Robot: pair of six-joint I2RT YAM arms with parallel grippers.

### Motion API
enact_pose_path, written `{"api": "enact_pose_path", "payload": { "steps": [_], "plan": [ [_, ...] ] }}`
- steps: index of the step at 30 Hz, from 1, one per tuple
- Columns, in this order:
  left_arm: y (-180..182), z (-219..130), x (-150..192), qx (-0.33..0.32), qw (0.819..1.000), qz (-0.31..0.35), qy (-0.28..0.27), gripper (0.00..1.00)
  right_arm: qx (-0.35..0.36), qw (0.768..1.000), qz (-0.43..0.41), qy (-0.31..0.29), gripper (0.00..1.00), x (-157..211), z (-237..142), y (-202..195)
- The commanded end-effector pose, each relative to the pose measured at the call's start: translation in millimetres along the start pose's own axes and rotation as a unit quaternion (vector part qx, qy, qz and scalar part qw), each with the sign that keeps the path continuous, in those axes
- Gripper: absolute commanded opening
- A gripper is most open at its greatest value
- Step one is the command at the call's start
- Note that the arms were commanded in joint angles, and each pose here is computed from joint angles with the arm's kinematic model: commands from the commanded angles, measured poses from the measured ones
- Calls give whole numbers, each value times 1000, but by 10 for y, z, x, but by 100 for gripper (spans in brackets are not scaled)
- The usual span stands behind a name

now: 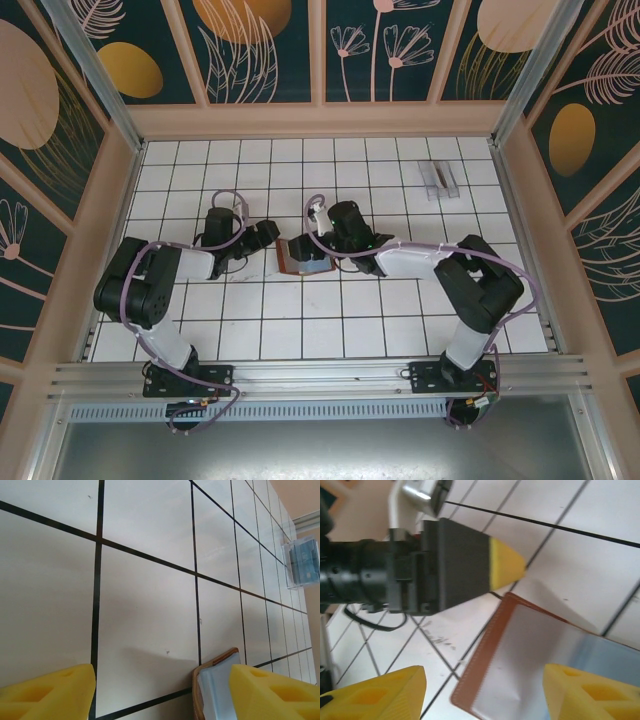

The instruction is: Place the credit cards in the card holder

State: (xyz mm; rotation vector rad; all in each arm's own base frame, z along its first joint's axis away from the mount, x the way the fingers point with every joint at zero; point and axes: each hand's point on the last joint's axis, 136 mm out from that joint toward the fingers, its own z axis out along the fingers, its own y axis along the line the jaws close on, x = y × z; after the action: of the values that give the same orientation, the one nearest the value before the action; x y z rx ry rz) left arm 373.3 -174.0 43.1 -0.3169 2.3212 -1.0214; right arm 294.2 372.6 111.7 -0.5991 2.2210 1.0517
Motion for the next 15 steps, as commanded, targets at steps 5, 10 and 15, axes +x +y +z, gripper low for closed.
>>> {"api": "enact_pose_path", "payload": {
  "steps": [5,10,15],
  "plan": [
    [148,4,494,6,997,-31,72,54,20,998,31,48,55,310,168,-166],
    [61,-70,637,45,994,-41,90,44,-22,996,44,77,55,480,338,-121],
    [23,-60,677,68,992,-54,94,33,-40,993,51,94,49,564,446,-122]
  ]
}}
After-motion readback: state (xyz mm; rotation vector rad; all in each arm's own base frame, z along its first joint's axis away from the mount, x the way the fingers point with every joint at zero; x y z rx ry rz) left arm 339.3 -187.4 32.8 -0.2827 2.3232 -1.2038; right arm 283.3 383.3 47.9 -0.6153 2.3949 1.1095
